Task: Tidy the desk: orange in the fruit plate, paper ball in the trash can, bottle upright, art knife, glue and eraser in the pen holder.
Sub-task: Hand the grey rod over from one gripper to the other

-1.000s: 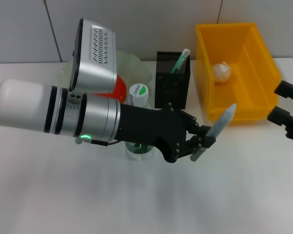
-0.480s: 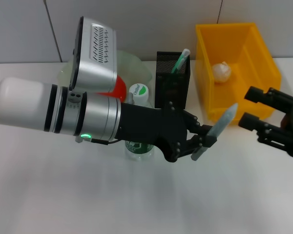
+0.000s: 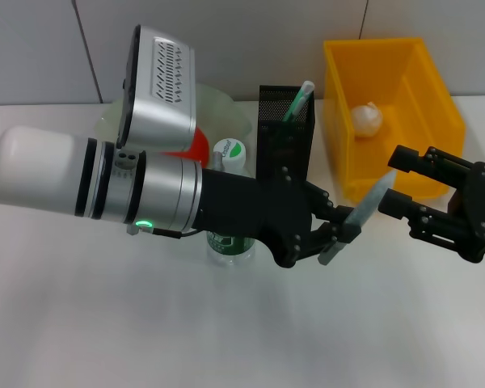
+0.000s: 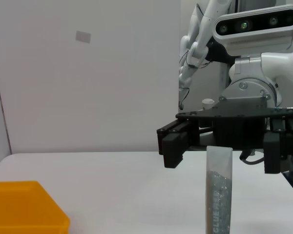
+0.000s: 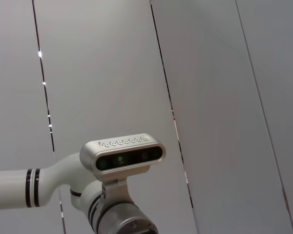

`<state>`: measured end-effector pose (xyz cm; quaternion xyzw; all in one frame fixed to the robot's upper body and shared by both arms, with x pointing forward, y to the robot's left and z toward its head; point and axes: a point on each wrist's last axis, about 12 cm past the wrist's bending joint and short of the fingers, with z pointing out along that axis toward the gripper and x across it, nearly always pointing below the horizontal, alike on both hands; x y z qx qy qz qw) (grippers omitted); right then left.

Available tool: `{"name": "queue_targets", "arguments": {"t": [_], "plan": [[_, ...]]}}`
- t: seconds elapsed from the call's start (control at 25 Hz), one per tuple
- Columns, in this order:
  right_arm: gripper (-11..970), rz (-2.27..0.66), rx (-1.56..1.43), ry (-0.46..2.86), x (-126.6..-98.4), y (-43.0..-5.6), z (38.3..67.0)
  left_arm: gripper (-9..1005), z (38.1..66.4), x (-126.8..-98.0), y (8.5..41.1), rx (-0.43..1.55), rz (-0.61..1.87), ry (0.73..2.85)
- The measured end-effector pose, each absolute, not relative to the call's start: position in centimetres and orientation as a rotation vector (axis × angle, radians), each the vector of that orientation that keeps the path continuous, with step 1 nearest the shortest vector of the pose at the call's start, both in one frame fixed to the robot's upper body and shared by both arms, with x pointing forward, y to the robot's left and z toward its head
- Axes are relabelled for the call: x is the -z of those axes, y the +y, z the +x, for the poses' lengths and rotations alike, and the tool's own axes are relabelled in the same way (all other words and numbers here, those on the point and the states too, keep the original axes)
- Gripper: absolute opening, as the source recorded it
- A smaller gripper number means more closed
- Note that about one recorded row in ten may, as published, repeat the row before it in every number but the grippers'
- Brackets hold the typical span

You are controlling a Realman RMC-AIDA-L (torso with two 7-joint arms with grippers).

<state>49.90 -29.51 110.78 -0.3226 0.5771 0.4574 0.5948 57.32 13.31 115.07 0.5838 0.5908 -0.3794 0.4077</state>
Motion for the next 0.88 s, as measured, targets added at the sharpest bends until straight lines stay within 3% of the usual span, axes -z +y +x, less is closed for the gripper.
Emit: {"name": "queue_targets", "arguments": {"t": [0.24,0.6,0.88], "plan": [[693,-0.739,-1.066,1.347,-110.58,-29.3,50.07,153,57.34,-115.06,13.26,0.951,1.476,1.482],[506,-0.744,-1.069,1.346,-110.62,-29.16,50.24,157,57.34,-115.02,13.25,0.951,1.476,1.482],[495,-0.744,-1.07,1.354,-110.48,-29.06,50.27,160,57.36,-115.13,13.19,0.95,1.475,1.477]]}}
